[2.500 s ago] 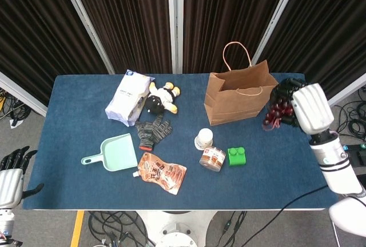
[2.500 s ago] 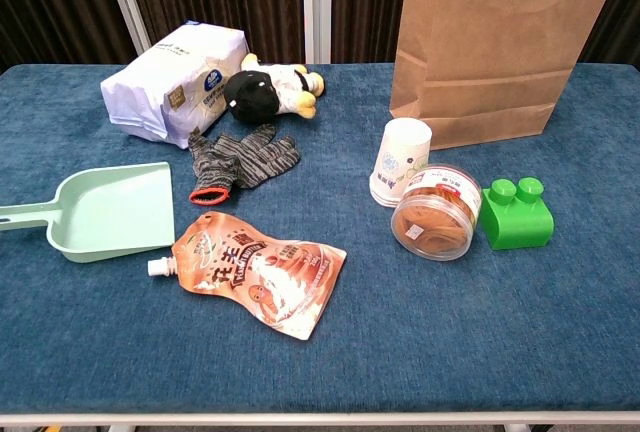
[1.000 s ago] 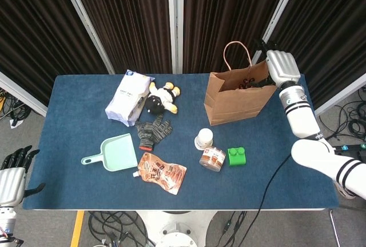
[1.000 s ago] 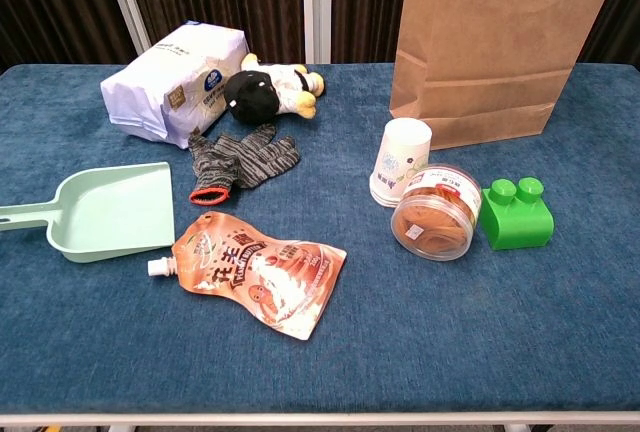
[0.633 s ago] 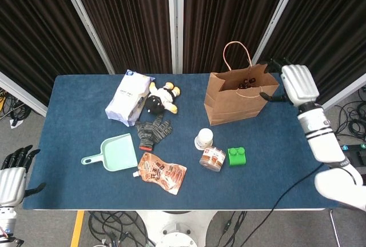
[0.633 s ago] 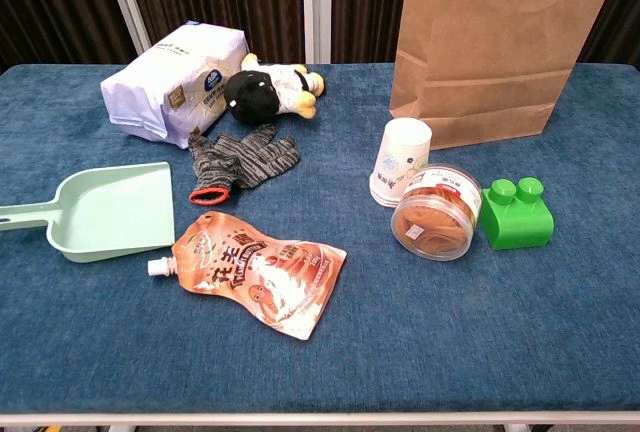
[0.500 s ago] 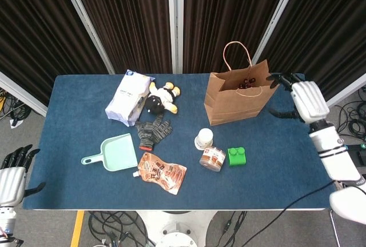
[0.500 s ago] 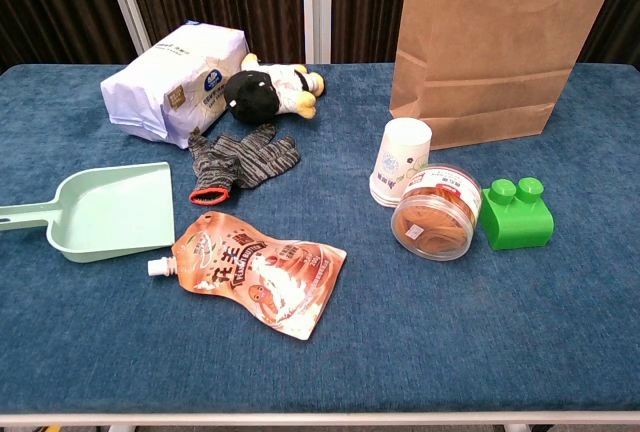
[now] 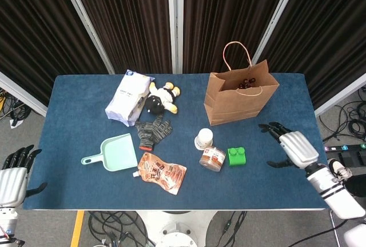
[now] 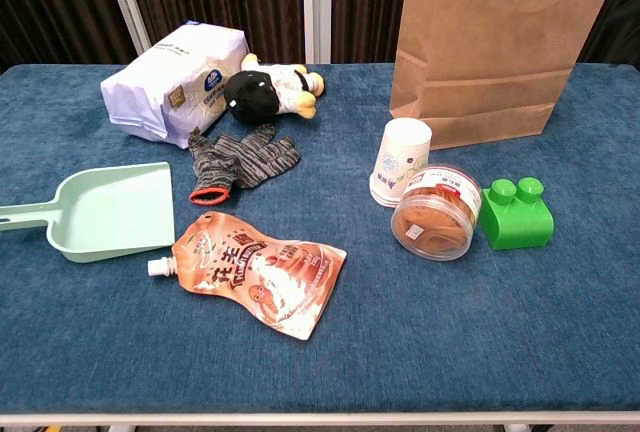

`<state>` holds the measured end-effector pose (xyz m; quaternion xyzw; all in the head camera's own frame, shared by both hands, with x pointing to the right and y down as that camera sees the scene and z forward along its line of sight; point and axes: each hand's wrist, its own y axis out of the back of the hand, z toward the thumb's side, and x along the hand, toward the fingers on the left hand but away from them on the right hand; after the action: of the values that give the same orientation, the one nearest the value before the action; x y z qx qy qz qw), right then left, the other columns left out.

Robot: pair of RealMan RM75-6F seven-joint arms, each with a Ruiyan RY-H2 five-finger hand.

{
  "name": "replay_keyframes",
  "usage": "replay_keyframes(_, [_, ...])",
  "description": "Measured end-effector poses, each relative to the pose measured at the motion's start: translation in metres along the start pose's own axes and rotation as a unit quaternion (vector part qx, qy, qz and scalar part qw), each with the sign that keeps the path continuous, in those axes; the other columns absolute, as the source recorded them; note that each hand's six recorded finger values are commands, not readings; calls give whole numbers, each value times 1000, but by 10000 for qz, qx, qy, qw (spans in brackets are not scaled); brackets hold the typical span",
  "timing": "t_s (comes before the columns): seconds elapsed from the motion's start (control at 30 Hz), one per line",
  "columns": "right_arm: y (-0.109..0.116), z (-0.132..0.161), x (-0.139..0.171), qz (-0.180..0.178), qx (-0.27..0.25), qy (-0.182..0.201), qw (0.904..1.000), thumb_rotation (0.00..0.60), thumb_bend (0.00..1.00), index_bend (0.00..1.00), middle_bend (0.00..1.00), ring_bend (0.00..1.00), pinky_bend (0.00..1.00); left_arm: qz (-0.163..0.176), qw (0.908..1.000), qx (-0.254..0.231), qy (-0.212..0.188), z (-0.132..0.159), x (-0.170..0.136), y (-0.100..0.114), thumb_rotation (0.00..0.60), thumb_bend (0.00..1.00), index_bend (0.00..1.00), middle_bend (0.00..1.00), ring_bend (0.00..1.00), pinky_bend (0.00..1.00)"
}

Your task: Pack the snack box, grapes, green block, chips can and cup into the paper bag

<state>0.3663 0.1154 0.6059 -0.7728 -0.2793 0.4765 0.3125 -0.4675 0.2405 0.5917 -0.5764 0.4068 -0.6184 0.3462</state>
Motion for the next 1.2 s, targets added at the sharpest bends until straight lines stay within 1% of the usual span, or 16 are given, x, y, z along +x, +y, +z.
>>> replay_keyframes(0.07, [-22,5,-9,246,162,-28,9996,600,0,0,73,0,187,-10,10000,-9,16,-1,0,-1,600,44,238,203,121,152])
replay_keyframes(0.17, [-51,13,-24,500,296,-34,9983,600,0,0,80,0,185,-27,10000,-30,53,-4,-1,-2,600,44,238,203,121,152])
replay_keyframes(0.27, [-75,21,-38,629,404,-36,9972,600,1,0,101,0,185,-43,10000,-41,80,-6,-1,-4,600,44,238,203,121,152])
replay_keyframes(0.4, [-98,25,-53,719,644,-60,9953,600,20,2,135,0,183,-50,9999,-71,96,-8,-1,-5,600,45,238,203,121,152])
replay_keyframes(0.43, [-103,26,-56,735,710,-67,9947,600,27,10,141,0,182,-51,9999,-76,98,-8,-1,-5,600,45,238,203,121,152])
replay_keyframes(0.47, [-108,26,-59,745,791,-79,9941,600,38,40,152,0,179,-51,9999,-81,101,-8,-2,-6,600,44,238,203,121,152])
replay_keyframes(0.5, [-112,27,-62,743,851,-89,9936,600,52,94,164,0,177,-51,9999,-85,107,-9,-2,-6,600,44,238,203,121,152])
replay_keyframes(0.57, [-118,28,-68,729,938,-116,9928,600,62,160,175,0,176,-55,9999,-93,130,-10,-2,-7,600,44,238,202,121,152])
replay_keyframes(0.7, [-126,31,-75,731,926,-136,9929,600,65,179,195,0,181,-64,9998,-108,151,-12,-4,-8,600,44,238,203,121,152])
replay_keyframes(0.77, [-128,33,-77,736,926,-123,9929,600,76,208,235,16,194,-68,9998,-119,153,-12,-4,-9,600,44,238,203,121,152])
replay_keyframes(0.93, [-132,35,-82,680,976,-128,9928,600,126,371,368,118,271,-63,9998,-132,157,-13,-4,-9,600,44,238,203,121,152])
replay_keyframes(1.0, [-132,34,-83,623,1026,-145,9927,600,148,441,413,167,327,-61,9998,-135,156,-14,-4,-9,600,44,238,203,121,152])
replay_keyframes(1.1, [-130,35,-83,546,1002,-155,9933,600,170,501,441,205,400,-69,9997,-140,160,-14,-4,-10,600,44,238,203,121,152])
replay_keyframes(1.2, [-122,37,-82,421,872,-116,9952,600,171,511,448,220,424,-74,9998,-133,162,-14,-3,-10,600,44,238,203,121,152])
